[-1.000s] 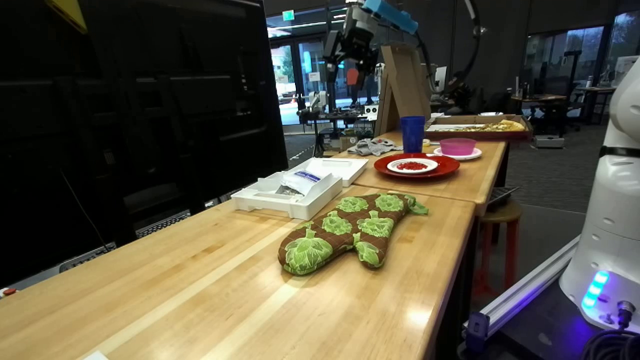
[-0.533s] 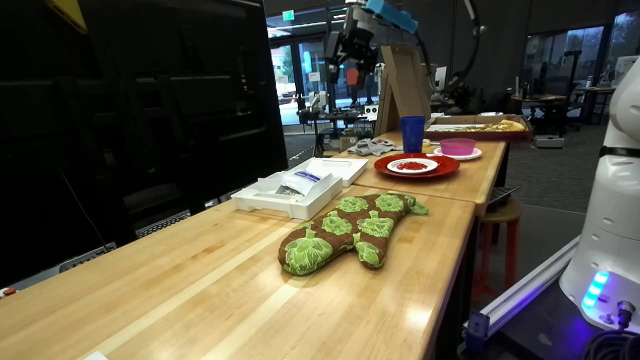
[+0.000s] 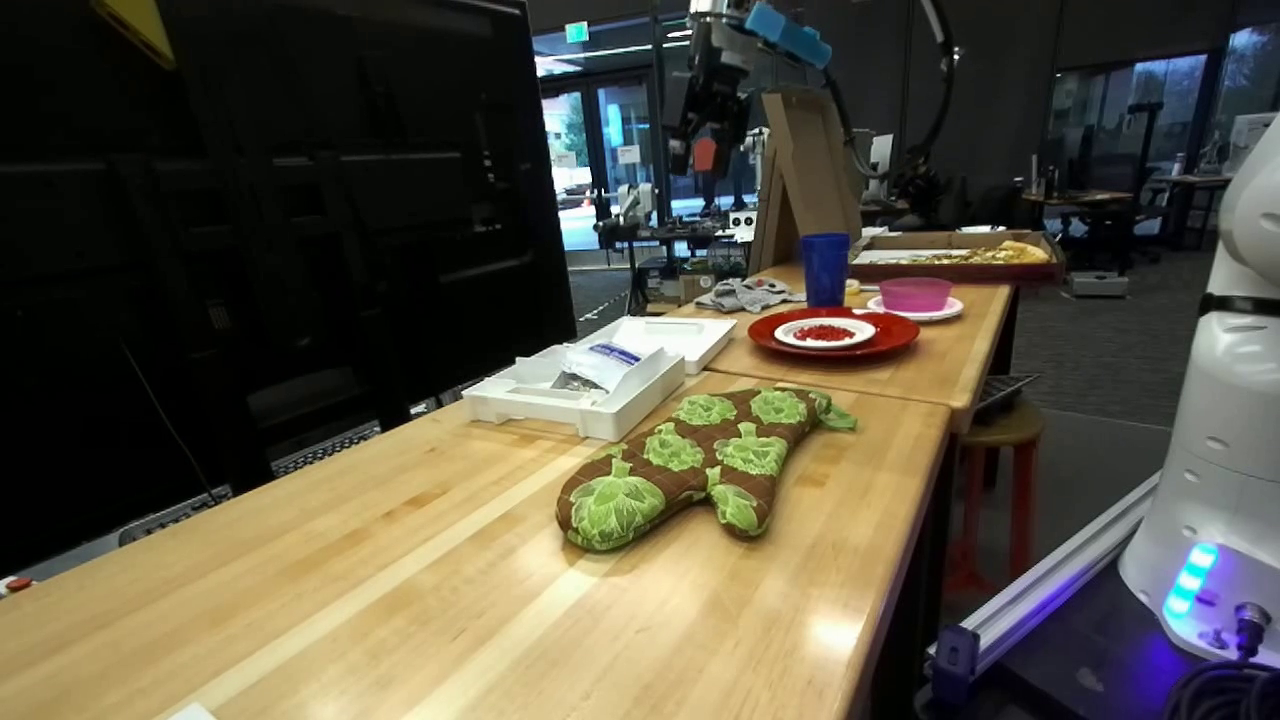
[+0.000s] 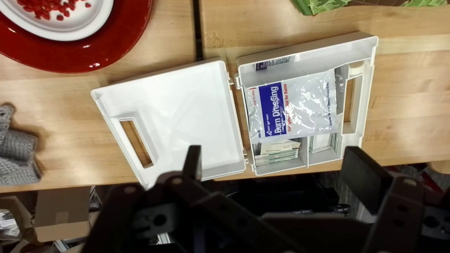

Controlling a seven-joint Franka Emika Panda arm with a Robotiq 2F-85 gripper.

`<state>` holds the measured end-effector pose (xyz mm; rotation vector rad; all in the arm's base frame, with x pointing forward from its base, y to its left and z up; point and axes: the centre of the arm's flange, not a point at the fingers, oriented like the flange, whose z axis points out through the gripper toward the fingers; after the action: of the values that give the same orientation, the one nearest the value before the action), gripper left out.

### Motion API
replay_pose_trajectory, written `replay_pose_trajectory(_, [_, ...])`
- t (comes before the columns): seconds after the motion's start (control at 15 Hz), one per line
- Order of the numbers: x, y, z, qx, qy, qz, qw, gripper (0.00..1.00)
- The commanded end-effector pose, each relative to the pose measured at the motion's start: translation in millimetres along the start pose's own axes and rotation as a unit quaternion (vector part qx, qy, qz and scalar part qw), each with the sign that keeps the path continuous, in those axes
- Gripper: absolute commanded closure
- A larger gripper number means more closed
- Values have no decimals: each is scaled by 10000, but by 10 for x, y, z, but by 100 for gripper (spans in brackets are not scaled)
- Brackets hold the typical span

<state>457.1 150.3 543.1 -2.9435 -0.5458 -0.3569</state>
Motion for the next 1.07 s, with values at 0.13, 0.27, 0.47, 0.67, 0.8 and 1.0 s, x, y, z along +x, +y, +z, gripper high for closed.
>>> replay_pose_trajectory(0.13, [173, 60, 509, -57, -49, -231, 9997, 0])
replay_pose_trajectory(0.27, [227, 93, 667, -3, -98, -309, 9995, 0])
replay_pose_trajectory(0.47, [240, 68, 895, 25, -323, -415, 9986, 0])
replay_pose_trajectory(0.67, [195, 10, 1087, -7, -652, -438, 9969, 0])
replay_pose_trajectory(0.8, [172, -39, 1168, -189, -859, -329, 9956, 0])
replay_pose_trajectory(1.0, [129, 10, 1220, -306, -879, -276, 9953, 0])
